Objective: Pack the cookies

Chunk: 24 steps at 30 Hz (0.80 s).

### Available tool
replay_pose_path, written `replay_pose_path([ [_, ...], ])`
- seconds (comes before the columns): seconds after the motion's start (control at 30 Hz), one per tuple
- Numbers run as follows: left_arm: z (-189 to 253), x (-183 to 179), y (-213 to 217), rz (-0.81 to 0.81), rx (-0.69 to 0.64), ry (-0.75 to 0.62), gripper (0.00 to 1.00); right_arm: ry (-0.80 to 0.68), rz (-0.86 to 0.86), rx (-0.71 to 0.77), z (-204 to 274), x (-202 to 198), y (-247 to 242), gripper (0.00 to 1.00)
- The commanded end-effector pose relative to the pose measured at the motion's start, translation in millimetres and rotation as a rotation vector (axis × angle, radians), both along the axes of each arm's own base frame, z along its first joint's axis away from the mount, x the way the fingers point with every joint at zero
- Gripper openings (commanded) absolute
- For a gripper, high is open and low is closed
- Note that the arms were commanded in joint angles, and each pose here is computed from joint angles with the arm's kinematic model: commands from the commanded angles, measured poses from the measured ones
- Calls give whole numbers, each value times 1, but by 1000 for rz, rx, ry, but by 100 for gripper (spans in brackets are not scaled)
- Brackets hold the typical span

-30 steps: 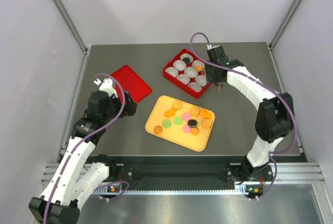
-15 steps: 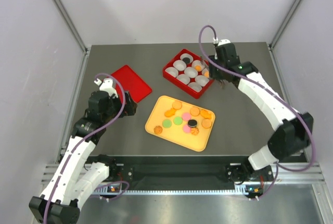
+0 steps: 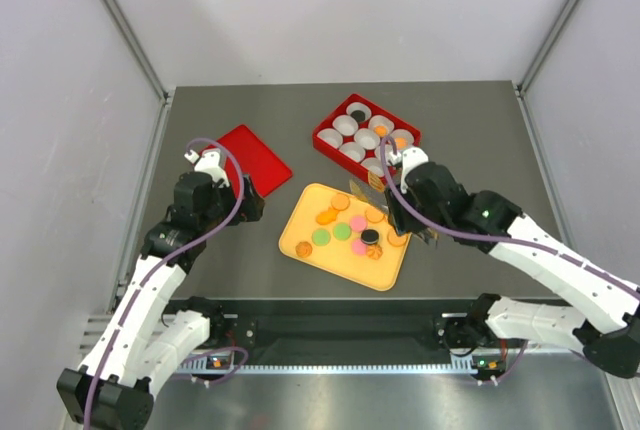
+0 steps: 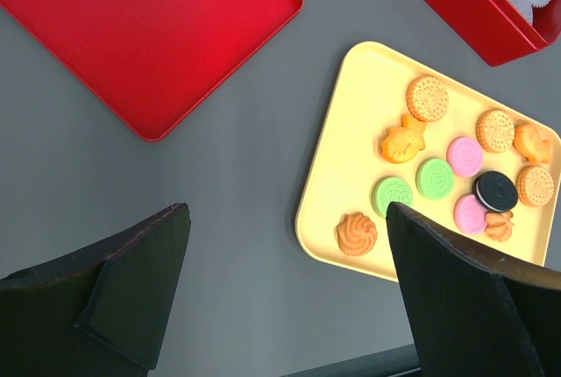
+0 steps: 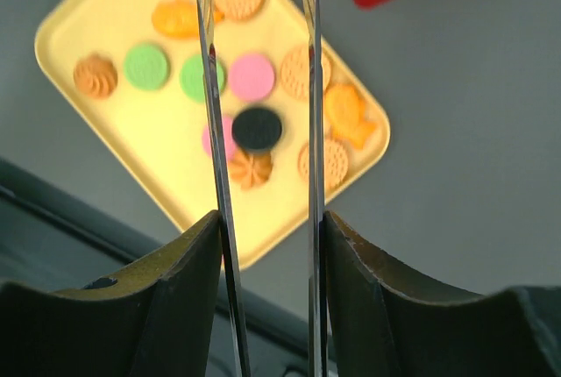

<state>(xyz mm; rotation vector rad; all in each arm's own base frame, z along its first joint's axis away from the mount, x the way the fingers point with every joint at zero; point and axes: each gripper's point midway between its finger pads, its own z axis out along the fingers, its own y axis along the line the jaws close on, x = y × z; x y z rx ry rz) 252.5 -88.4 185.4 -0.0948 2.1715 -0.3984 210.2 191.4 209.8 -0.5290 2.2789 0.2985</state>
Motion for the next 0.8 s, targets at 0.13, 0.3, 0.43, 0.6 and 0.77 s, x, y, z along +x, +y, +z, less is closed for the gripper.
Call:
replay_pose_path([
  [0.13, 10, 3, -1, -10, -1, -39, 99, 75, -25, 3, -21, -40, -13, 48],
  [0.3, 9, 3, -2, -13, -1, -38, 99, 105, -19, -2, -33, -49, -12, 49],
  [0.43, 10, 2, -1, -13, -3, -44, 99, 126, -16, -13, -42, -53, -12, 50],
  [0.6, 10, 2, -2, -16, -4, -43, 99, 145, -12, -23, -50, -57, -10, 51],
  [0.77, 9, 2, -2, -14, -3, -42, 99, 174, 5, -32, -59, -64, -7, 52],
])
